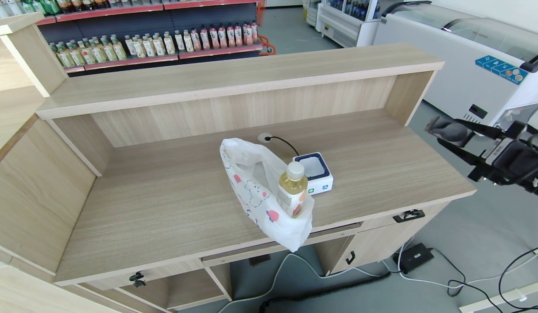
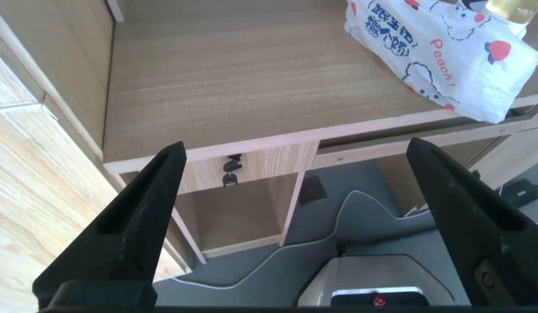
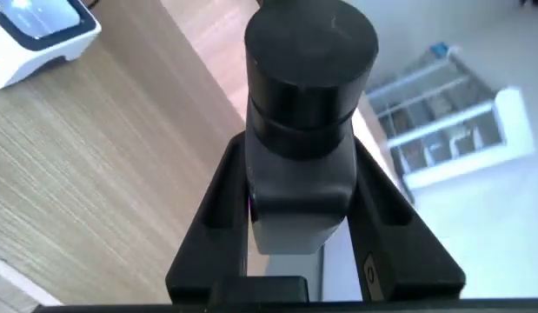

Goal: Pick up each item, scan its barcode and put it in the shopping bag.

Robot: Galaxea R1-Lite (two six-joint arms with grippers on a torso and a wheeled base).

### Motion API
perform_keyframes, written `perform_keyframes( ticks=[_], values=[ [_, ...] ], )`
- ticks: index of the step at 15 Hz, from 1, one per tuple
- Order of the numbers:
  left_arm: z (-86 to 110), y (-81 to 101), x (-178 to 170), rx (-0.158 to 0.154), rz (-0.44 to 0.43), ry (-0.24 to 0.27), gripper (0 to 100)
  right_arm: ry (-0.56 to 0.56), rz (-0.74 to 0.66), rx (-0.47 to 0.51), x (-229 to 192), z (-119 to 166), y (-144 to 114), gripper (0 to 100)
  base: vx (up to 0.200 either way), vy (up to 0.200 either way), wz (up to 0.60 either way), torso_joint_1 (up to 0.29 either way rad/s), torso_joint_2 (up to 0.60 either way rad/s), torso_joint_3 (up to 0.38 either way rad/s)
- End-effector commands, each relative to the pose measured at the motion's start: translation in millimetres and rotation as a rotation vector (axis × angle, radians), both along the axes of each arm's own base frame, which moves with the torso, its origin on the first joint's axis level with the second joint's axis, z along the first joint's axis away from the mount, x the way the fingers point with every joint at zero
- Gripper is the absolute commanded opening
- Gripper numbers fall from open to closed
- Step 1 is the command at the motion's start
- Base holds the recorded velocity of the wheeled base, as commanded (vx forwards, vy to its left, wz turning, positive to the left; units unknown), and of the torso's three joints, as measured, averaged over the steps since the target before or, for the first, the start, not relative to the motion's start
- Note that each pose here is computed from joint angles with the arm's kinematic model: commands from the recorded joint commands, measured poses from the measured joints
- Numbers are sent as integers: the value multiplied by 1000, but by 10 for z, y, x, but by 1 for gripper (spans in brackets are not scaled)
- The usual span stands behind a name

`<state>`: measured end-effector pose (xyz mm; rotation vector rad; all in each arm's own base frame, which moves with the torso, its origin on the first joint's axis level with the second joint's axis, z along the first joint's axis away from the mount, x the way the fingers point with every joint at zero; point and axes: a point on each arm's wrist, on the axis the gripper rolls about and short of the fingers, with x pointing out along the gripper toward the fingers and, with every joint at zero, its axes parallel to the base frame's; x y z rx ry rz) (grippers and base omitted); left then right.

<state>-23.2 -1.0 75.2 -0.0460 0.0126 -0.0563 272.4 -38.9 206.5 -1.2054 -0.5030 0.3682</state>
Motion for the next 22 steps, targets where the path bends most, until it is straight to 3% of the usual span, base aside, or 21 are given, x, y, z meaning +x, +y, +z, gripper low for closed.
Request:
perform_keyframes(
  ticks=[1,2,3,5,7,11,14,18,22],
  values=[
    [0,0,0,0,0,-1,100,-102,112,-122,-71,119,77,0,0,0,0,0,0,0],
    [0,0,0,0,0,-1,100,-121,140,-146,-74,127,106,0,0,0,0,0,0,0],
    [0,0,0,0,0,-1,100,-211,259,-248,-92,156,253,0,0,0,0,0,0,0],
    [0,0,0,0,0,-1,100,-344,383,-364,-180,192,450,0,0,0,0,0,0,0],
    [0,0,0,0,0,-1,100,-459,412,-447,-366,145,590,0,0,0,0,0,0,0],
    [0,0,0,0,0,-1,100,-806,514,-521,-567,232,1044,0,0,0,0,0,0,0],
    [0,0,0,0,0,-1,100,-969,608,-554,-698,151,1360,0,0,0,0,0,0,0],
    [0,0,0,0,0,-1,100,-1075,720,-537,-826,54,1691,0,0,0,0,0,0,0],
    [0,0,0,0,0,-1,100,-1061,816,-549,-934,-65,1848,0,0,0,0,0,0,0]
  ],
)
